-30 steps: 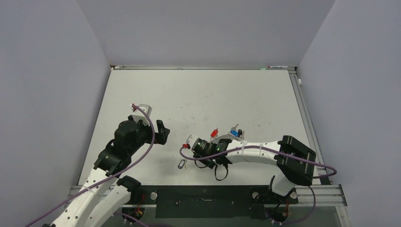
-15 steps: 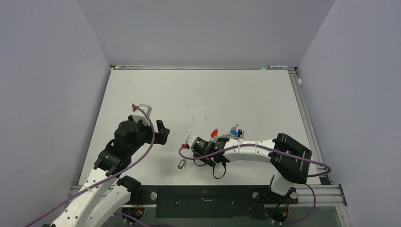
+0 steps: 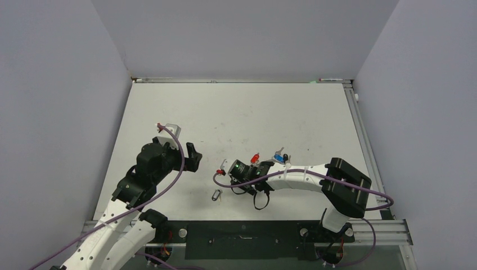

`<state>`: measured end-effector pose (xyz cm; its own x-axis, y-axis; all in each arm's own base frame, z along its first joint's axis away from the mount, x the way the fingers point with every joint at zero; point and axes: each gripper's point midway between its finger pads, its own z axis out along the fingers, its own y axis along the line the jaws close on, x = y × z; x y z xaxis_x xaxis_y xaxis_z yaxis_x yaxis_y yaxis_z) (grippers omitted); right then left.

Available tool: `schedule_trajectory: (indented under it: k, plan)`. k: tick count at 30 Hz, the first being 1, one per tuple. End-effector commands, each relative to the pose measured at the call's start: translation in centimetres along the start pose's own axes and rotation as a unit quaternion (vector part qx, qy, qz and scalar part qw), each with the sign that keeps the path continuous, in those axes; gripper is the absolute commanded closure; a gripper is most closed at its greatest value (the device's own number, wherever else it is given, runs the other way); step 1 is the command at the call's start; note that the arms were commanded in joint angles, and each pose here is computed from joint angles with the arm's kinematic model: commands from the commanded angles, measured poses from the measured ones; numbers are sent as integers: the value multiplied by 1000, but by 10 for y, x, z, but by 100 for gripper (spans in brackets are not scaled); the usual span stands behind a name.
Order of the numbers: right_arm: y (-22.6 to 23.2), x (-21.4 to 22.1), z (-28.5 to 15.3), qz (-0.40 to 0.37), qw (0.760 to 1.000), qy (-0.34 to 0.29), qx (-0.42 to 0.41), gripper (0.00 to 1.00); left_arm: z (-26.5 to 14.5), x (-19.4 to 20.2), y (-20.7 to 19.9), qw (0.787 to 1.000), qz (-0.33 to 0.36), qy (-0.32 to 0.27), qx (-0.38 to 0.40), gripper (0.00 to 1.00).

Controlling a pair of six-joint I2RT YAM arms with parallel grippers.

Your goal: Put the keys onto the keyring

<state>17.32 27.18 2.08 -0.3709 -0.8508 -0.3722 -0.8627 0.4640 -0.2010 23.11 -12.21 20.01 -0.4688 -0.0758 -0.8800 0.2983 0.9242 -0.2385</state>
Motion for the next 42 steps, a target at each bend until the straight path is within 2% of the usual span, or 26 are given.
schedule_trajectory:
  k: [1, 4, 14, 19, 27, 34, 42]
  plan:
    - [1, -10, 0, 3, 1000, -14, -8, 86, -1, -16, -5, 1000, 2, -25, 9, 4]
    - [1, -9, -1, 3, 1000, -13, -9, 94, -1, -16, -4, 1000, 2, -25, 9, 4]
    - [-1, -25, -18, 10, 999, -51, -14, 95, -1, -23, 2, 999, -2, -34, -11, 4]
    - [-1, -42, -40, 26, 994, -105, -25, 95, -1, -28, 14, 998, -15, -23, -47, 4]
    - [11, -67, -84, 40, 975, -206, -79, 95, -9, -32, 7, 999, -14, -41, -21, 4]
    - [21, -79, -117, 35, 955, -269, -122, 95, -26, -48, -24, 992, -2, -104, 72, 4]
    - [32, -96, -159, 18, 919, -357, -164, 95, -51, -58, -71, 968, 18, -136, 210, 3]
